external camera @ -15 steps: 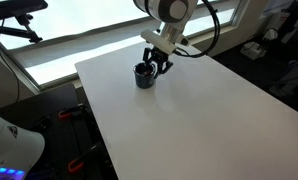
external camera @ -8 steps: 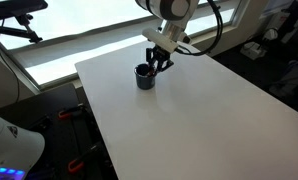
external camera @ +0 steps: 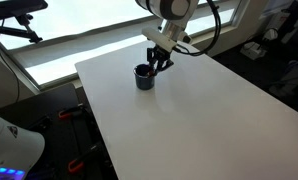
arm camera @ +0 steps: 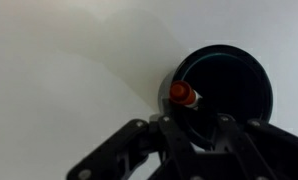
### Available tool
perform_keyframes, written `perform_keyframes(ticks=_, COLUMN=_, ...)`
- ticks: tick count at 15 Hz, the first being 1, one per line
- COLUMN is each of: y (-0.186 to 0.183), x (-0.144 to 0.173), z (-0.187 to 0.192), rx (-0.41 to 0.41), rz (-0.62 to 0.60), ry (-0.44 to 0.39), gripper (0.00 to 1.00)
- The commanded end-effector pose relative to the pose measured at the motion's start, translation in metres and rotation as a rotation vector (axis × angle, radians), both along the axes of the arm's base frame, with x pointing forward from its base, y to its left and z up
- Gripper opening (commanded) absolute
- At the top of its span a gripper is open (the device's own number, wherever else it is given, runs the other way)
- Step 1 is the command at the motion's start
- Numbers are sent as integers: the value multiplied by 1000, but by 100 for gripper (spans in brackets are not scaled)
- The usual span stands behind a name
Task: Remove the marker from the cup and put it on the table
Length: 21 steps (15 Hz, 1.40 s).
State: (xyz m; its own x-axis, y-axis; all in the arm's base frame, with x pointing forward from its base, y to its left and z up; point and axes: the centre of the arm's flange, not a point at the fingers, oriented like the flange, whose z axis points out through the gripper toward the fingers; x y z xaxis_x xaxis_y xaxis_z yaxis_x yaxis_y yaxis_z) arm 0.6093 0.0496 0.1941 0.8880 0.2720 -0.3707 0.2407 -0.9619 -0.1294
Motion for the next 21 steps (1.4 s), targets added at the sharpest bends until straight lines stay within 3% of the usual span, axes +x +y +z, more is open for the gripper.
perform_keyframes(ticks=1, y=4, x=-3, z=3, rx=-64, rz=-84, ry=-29, gripper=8)
perform_keyframes(ticks=7, y=10, x=-3, z=3, rx=-145, rz=-169, ry=-65, gripper=8)
perform_keyframes(ticks=8, y=12, x=-3, z=5, rx=-153, rz=-175, ry=-79, gripper=56)
perform_keyframes(ticks=9, y=14, x=-3, z=7, rx=-156, rz=-175, ry=-83, gripper=58)
perform_keyframes(ticks=15, y=38, x=-7, z=26, rx=-126, rz=-148, ry=-104, gripper=99)
perform_keyframes(ticks=21, y=48, x=-17, z=23, rx=-137, rz=-133, ry=-72, gripper=100)
